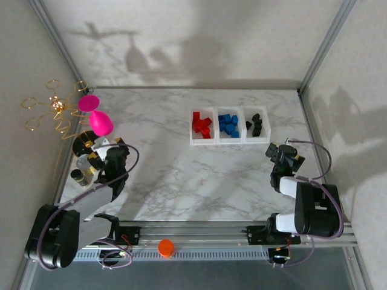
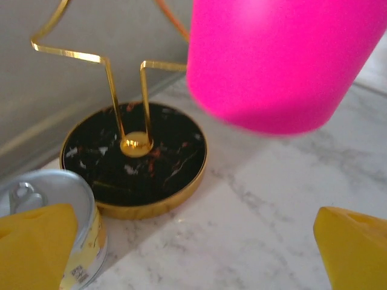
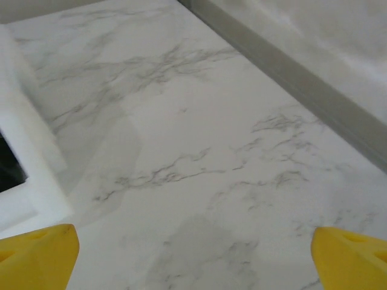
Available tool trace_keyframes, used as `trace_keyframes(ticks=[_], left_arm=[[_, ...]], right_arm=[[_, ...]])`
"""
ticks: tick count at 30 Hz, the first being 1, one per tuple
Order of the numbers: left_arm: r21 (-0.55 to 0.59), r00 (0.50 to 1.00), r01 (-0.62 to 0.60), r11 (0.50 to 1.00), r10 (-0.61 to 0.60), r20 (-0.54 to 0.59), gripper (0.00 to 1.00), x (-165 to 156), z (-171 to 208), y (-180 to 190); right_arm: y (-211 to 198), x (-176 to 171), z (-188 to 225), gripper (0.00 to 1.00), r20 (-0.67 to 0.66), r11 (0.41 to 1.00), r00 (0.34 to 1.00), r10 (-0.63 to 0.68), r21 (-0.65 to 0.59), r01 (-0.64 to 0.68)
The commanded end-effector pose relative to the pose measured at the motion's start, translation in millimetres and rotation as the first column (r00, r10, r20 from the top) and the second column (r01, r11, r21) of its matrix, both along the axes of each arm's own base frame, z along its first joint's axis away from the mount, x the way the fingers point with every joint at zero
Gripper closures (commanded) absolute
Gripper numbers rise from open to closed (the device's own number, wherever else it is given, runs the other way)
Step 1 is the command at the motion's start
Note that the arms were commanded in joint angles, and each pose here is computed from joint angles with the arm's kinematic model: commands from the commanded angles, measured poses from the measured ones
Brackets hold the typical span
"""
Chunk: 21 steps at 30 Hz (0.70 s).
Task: Sort the legos into containers by color
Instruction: Reset both arms
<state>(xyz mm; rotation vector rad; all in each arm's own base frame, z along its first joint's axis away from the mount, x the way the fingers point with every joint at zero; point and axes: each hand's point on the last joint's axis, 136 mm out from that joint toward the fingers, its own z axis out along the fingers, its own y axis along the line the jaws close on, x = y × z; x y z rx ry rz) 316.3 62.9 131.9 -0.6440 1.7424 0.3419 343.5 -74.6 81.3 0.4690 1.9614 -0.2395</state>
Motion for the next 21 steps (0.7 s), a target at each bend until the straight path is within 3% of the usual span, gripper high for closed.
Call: trace_keyframes(ticks=[1, 6, 10, 12, 21], left_arm=[[0.039, 0.956, 0.154, 0.987, -0.159, 0.248, 0.0, 23, 45, -18], [0.09, 0.93, 0.277, 0.957, -0.291, 0.225, 0.01, 37, 30, -34], [0.085, 0.92, 0.315, 0.945, -0.326, 0.218, 0.0, 39, 10, -37], [0.092, 0.923, 0.322, 0.942, -0.334, 0.193, 0.01, 48, 4, -39], [0.057, 0.929, 0.322, 0.945, -0.327, 0.173, 0.0, 53, -1, -35]], right_arm=[[19, 28, 55, 0.01, 0.25, 0.988, 0.956, 0.155, -0.04, -0.149], [56, 22, 62, 0.01, 0.336, 0.941, 0.88, 0.336, -0.077, -0.329], [67, 17, 54, 0.01, 0.362, 0.928, 0.854, 0.373, -0.138, -0.347], [67, 32, 41, 0.01, 0.275, 0.932, 0.891, 0.362, -0.112, -0.345], [68, 31, 42, 0.01, 0.278, 0.934, 0.892, 0.358, -0.13, -0.334]])
